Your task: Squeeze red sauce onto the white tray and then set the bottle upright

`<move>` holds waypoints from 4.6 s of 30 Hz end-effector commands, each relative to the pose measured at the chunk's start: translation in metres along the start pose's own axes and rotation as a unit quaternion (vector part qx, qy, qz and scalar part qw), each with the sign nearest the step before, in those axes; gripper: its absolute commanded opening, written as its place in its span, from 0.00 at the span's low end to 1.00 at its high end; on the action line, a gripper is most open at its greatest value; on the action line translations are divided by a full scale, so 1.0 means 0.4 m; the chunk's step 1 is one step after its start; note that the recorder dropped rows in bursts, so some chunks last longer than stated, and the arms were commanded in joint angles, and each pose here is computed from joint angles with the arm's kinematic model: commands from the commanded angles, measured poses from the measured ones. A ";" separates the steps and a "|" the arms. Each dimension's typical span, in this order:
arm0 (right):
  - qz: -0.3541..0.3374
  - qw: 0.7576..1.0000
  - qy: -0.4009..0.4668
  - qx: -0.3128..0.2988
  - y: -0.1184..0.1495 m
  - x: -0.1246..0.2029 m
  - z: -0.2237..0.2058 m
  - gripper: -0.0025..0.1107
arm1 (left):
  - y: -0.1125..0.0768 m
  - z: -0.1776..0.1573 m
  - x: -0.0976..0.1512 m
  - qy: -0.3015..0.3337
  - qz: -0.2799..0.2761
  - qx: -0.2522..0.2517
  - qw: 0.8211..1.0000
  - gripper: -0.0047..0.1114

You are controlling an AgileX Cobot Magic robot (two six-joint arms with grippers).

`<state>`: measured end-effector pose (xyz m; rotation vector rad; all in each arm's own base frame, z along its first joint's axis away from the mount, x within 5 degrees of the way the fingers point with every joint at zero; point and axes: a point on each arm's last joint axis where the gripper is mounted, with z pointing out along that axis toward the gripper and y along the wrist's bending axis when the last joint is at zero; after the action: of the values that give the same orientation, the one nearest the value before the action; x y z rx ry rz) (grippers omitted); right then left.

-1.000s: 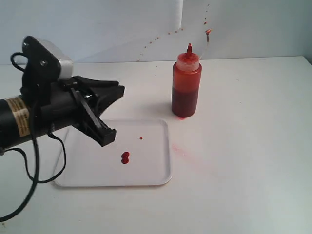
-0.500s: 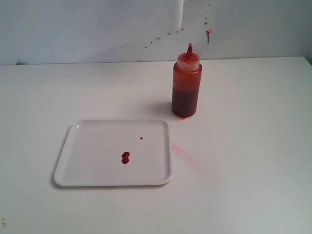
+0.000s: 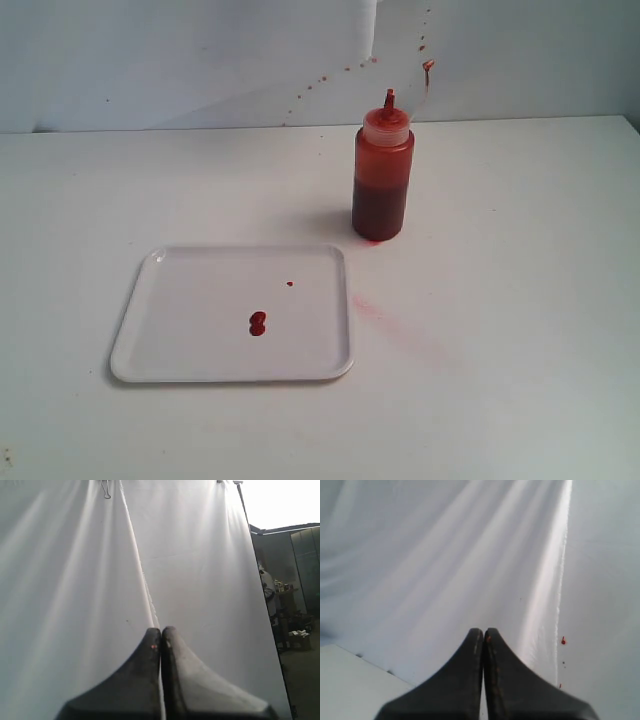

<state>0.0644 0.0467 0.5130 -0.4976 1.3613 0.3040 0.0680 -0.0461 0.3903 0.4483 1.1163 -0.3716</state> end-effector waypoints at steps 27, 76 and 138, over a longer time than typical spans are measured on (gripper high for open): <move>0.014 1.000 0.012 0.013 -0.011 0.033 0.011 0.02 | 0.038 -0.243 0.010 0.063 -0.076 -0.341 0.935 0.06; 0.015 1.000 0.012 0.013 -0.011 0.033 0.011 0.02 | 0.000 -0.267 0.451 0.310 -0.052 -0.249 0.916 0.06; -0.123 0.967 -0.066 0.213 0.033 0.138 -0.175 0.02 | 0.002 -0.269 0.441 0.287 -0.045 -0.263 0.920 0.06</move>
<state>0.0163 0.0268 0.4675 -0.3798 1.2487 -0.0522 0.0549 -0.0004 0.1896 0.0169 1.7581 0.0007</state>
